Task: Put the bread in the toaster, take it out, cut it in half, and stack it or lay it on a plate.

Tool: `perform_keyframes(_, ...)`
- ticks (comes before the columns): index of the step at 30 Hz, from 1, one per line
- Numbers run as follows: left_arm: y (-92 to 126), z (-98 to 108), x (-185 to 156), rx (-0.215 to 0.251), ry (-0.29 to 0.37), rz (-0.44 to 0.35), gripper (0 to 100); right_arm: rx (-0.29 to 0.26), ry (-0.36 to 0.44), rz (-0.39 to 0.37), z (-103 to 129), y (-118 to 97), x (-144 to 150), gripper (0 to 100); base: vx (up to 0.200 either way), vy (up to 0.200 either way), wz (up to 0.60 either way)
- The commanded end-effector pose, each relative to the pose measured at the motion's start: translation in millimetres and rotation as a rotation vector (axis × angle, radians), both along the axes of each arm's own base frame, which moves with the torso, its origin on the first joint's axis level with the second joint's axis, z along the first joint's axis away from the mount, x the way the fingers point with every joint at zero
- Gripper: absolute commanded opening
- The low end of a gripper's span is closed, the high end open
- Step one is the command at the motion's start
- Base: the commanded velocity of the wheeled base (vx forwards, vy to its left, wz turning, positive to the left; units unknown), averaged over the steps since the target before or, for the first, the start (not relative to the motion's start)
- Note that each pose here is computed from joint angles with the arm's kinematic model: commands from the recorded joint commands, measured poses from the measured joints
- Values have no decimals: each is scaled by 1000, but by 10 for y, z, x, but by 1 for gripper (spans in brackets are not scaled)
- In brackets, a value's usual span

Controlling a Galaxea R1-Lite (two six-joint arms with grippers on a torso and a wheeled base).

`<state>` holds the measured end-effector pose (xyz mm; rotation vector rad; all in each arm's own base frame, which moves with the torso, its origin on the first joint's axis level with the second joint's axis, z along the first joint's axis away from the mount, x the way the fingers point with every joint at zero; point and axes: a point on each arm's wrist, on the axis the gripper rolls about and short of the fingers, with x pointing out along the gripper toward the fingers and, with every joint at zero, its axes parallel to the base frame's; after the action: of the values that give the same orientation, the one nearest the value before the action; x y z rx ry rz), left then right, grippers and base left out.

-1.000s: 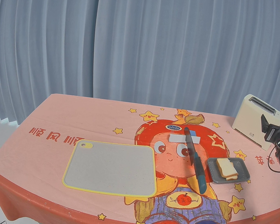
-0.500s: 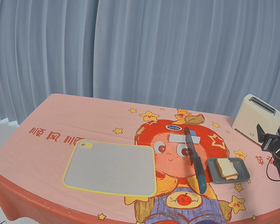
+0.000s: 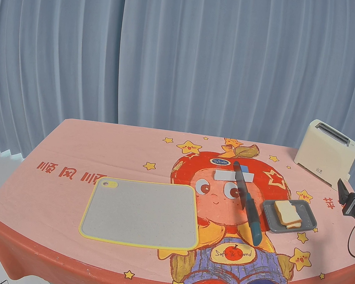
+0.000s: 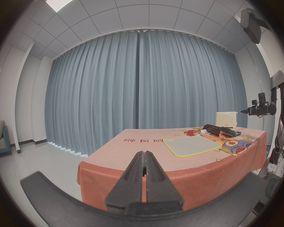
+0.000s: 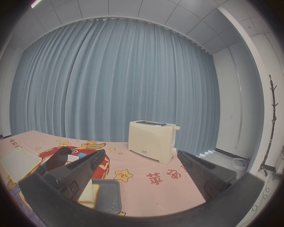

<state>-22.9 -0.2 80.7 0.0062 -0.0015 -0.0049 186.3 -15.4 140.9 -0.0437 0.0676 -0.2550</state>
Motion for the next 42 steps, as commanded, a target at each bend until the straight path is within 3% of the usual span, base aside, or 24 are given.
perform_keyframes(1, 0, -53, 1, 0, 1, 0, 0, -8, -69, -6, 81, 9, -326, 100, 0, 0, 0)
perform_keyframes(21, 0, -53, 1, 0, 1, 0, 0, -23, -212, -25, 206, 21, -784, 100, 0, 0, 0)
perform_keyframes(28, 0, -53, 1, 0, 1, 0, 0, -28, -177, -55, 172, -15, -949, 100, 0, 0, 0)
perform_keyframes(42, 0, -53, 1, 0, 1, 0, 0, -17, -75, 7, 121, 17, -1222, 100, 0, 0, 0)
